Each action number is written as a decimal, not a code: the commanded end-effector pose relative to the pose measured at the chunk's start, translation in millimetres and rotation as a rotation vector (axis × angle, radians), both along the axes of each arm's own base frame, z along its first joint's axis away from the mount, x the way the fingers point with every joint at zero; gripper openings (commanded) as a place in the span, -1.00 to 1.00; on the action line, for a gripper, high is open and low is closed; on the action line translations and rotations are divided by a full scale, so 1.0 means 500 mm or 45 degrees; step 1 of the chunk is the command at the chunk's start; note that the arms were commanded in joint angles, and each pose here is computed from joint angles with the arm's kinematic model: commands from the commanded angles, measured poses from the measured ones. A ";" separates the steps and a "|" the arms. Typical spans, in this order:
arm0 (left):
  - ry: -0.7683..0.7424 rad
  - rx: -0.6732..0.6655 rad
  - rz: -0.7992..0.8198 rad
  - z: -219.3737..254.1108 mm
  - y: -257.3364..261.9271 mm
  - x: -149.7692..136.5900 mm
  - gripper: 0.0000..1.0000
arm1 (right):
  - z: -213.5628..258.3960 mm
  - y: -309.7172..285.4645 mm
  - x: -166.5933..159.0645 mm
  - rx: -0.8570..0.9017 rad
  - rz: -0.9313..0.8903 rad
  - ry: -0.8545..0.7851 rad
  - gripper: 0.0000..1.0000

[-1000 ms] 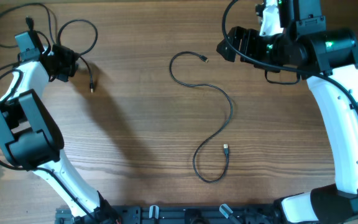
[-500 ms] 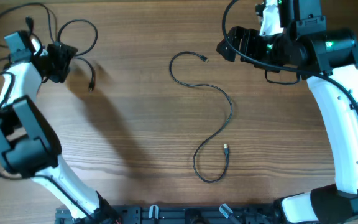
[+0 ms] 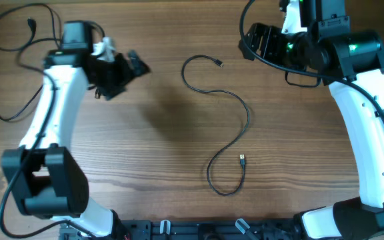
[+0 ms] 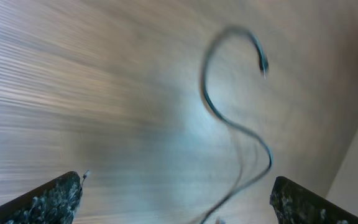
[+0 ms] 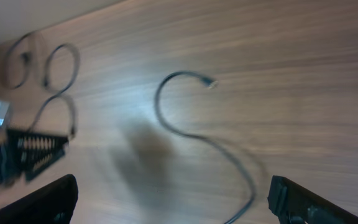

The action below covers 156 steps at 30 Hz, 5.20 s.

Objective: Untangle cables

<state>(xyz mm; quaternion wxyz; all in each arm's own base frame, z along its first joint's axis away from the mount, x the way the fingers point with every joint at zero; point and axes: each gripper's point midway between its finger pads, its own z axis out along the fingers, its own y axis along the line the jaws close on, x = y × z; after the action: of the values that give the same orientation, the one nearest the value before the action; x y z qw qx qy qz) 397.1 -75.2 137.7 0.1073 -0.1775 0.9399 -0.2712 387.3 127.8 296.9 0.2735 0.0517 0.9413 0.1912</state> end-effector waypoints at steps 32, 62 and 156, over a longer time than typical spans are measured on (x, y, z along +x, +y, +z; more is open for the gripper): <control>-0.055 0.279 -0.060 -0.085 -0.252 -0.004 1.00 | -0.072 -0.063 0.025 -0.206 -0.193 0.104 1.00; 0.319 0.196 0.401 -0.126 -0.017 -0.008 1.00 | -0.393 0.003 -0.017 -0.433 0.691 0.601 0.97; -0.086 -0.515 0.455 0.224 -0.020 0.022 -0.92 | -0.162 0.348 -0.040 0.083 0.869 0.157 1.00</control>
<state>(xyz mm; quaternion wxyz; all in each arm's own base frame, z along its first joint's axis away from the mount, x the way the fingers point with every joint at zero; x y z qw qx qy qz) 411.7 -120.2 221.1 0.0516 -0.3266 0.8109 -0.4829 358.3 310.0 212.2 0.1201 -0.2720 0.8990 0.3216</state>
